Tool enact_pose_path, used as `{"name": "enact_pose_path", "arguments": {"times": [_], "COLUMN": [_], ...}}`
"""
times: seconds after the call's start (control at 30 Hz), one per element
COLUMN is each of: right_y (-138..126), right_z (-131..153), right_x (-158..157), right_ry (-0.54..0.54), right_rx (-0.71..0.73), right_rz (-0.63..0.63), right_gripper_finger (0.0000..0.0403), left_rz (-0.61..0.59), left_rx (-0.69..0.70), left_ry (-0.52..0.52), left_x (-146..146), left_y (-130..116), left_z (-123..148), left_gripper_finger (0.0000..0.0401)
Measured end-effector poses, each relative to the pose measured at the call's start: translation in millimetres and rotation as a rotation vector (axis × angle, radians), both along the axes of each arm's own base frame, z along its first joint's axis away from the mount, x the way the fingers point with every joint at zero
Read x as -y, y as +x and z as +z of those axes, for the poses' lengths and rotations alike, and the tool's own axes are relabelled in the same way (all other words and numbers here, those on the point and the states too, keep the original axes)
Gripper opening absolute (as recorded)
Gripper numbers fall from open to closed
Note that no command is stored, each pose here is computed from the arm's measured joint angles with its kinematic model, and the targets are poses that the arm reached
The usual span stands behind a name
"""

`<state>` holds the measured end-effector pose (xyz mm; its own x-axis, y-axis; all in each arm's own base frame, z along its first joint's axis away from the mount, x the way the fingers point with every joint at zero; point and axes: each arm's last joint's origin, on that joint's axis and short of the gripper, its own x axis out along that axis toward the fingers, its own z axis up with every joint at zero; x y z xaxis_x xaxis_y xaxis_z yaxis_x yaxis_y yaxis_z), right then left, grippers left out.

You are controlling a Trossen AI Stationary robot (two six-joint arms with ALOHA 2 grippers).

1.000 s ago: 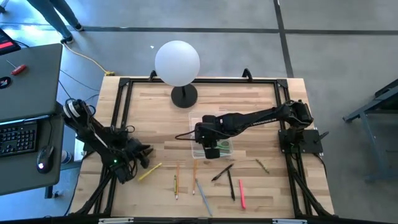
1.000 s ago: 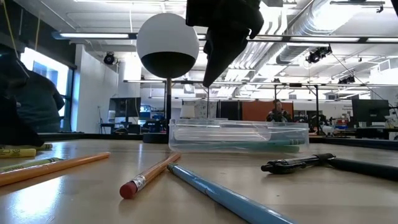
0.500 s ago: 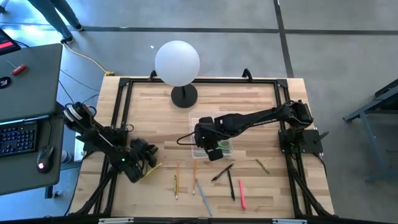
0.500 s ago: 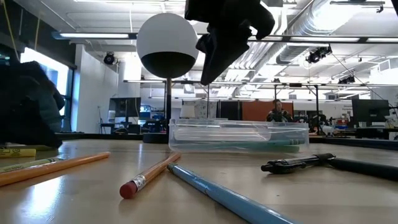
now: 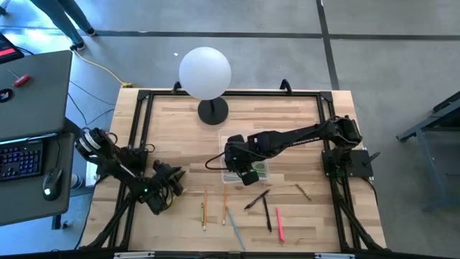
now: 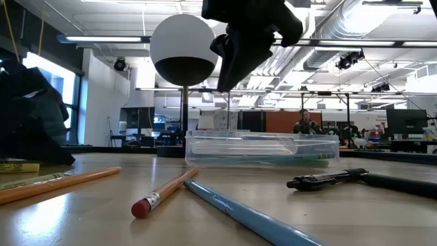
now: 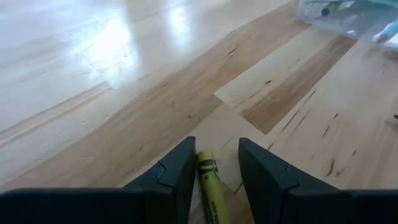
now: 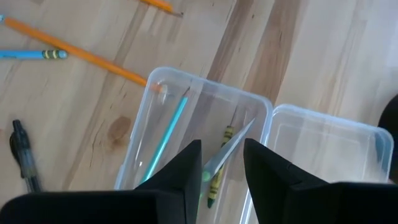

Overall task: Pick & place school supplies into a supply box
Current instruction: Put the green crayon into the transparent supply box

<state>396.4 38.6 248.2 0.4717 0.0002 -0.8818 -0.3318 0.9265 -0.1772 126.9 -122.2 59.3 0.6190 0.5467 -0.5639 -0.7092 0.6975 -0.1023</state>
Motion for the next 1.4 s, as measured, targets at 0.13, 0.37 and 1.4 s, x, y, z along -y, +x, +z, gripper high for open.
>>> {"name": "enact_pose_path", "arguments": {"times": [0.13,0.37,1.4], "right_y": [1.6,1.3,-115.4], "right_z": [0.9,-3.7,69.6], "right_x": [-1.0,-7.2,-69.6], "right_ry": [0.02,0.137,0.12], "right_rx": [0.018,0.017,0.198], "right_rz": [0.031,0.11,-0.1], "right_gripper_finger": [0.0099,0.0099,0.0099], "left_rz": [-0.013,-0.028,-0.186], "left_rx": [0.051,0.12,0.038], "left_ry": [0.043,0.101,0.035], "left_x": [2.4,8.6,26.3], "left_y": [-4.4,-2.6,145.4], "left_z": [-9.2,-19.7,186.0], "left_gripper_finger": [0.0158,0.0082,0.0035]}}
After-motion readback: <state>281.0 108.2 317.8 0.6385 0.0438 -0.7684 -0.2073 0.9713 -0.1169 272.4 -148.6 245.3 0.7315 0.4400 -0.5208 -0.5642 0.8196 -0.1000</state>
